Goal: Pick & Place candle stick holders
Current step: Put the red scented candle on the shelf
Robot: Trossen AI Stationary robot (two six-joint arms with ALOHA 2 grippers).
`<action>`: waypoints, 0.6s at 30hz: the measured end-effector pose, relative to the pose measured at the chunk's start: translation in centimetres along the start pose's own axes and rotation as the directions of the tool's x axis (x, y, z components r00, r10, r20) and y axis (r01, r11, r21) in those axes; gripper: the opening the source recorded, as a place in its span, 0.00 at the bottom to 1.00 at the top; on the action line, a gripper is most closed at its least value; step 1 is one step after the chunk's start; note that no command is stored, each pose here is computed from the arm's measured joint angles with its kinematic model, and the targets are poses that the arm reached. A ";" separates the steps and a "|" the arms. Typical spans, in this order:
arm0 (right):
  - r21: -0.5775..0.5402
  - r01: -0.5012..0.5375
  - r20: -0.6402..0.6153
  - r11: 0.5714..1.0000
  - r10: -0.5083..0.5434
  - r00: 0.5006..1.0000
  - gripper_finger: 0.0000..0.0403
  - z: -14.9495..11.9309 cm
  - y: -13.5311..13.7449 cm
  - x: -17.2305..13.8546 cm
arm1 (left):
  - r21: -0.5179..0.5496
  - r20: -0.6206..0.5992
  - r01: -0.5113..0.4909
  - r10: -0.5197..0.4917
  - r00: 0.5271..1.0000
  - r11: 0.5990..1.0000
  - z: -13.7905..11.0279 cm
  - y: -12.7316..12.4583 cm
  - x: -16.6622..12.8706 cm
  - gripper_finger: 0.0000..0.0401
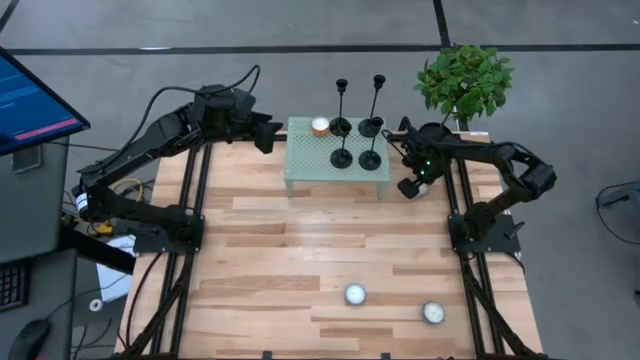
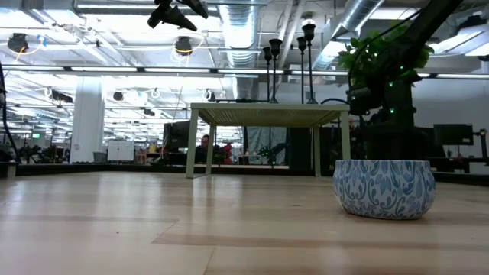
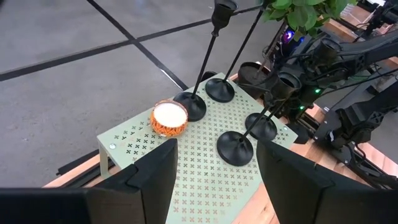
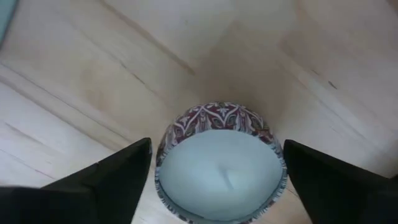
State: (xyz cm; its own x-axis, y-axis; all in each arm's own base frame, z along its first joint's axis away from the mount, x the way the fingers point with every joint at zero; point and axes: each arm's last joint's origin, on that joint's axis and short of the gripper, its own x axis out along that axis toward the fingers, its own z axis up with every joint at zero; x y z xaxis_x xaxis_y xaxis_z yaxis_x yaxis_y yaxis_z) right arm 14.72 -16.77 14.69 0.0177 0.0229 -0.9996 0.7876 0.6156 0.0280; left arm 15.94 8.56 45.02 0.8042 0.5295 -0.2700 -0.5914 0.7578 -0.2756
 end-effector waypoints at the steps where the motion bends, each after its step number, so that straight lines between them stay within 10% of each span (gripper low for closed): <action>1: 0.000 0.001 0.000 1.000 -0.001 1.000 0.83 0.0 0.0 0.0 | 0.000 0.001 -0.002 0.002 1.000 1.000 0.0 0.0 0.0 0.55; 7: 0.008 0.000 -0.004 1.000 0.000 1.000 0.67 0.0 0.0 -0.1 | 0.000 0.001 -0.002 0.002 1.000 1.000 0.0 0.0 0.0 0.55; 18: 0.009 0.002 -0.027 1.000 -0.001 1.000 0.71 -0.9 0.0 -0.9 | 0.000 0.001 -0.002 0.002 1.000 1.000 0.0 0.0 0.0 0.55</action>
State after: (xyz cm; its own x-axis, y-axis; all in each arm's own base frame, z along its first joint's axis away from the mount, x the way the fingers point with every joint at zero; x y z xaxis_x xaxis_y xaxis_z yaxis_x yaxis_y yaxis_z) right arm 14.13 -16.09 15.56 0.0003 0.0429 -0.9991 0.7932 0.6083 0.0264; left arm 15.94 8.56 45.02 0.8032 0.5313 -0.2696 -0.5929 0.7569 -0.2749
